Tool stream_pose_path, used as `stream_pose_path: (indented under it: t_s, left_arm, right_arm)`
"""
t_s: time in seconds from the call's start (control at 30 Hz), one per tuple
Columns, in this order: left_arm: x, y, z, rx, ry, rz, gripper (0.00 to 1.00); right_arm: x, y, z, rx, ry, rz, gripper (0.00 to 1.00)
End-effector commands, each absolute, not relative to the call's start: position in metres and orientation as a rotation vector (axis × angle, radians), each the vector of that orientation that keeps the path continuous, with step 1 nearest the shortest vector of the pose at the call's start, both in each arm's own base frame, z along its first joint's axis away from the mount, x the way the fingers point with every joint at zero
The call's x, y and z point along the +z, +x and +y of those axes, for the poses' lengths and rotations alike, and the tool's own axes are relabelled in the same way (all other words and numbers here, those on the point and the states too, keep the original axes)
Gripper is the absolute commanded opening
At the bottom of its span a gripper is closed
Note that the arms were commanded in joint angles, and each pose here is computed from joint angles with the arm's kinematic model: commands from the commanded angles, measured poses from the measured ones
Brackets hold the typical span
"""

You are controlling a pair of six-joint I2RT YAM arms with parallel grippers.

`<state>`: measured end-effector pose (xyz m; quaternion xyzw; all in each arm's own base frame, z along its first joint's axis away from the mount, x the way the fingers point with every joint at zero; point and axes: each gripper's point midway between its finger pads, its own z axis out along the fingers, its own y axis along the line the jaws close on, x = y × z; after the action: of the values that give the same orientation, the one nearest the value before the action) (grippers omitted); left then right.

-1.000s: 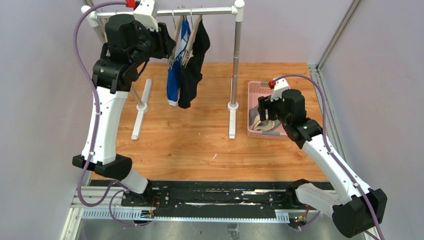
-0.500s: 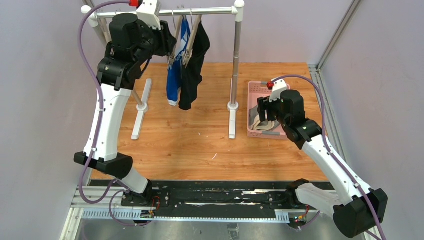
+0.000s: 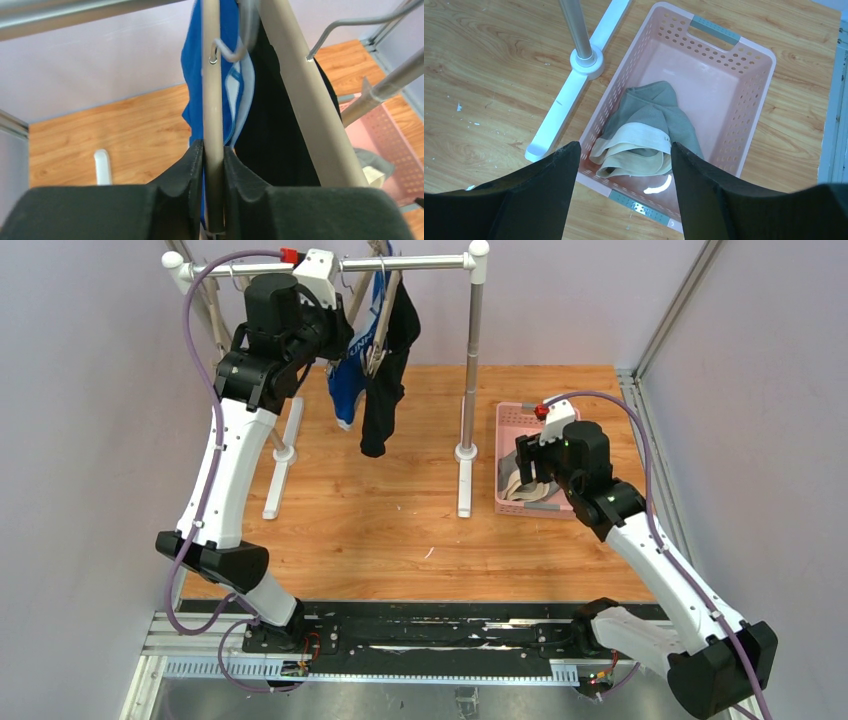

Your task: Remove the underwear clipped to the hanger

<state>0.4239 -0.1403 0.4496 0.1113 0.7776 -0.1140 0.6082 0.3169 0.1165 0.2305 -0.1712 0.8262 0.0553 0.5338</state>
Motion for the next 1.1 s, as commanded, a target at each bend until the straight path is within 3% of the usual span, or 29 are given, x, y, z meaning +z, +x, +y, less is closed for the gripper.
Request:
stream_pose_path:
  t_s: [0.0, 0.1, 0.57, 1.07]
  left_arm:
    - [0.454, 0.428, -0.143, -0.249, 0.268, 1.766, 0.12]
    - [0.462, 0.427, -0.141, -0.241, 0.258, 1.742, 0.01]
    - [0.518, 0.386, -0.116, -0.195, 0.203, 1.565, 0.00]
    - [0.461, 0.320, -0.085, -0.143, 0.191, 1.640, 0.00]
  right_arm:
    - [0.230, 0.313, 0.118, 0.124, -0.428, 1.956, 0.68]
    - [0.226, 0.313, 0.119, 0.125, -0.427, 1.968, 0.68]
    - [0.219, 0.310, 0.122, 0.144, -0.438, 1.974, 0.68]
    - [0.216, 0.316, 0.124, 0.137, -0.438, 1.981, 0.68]
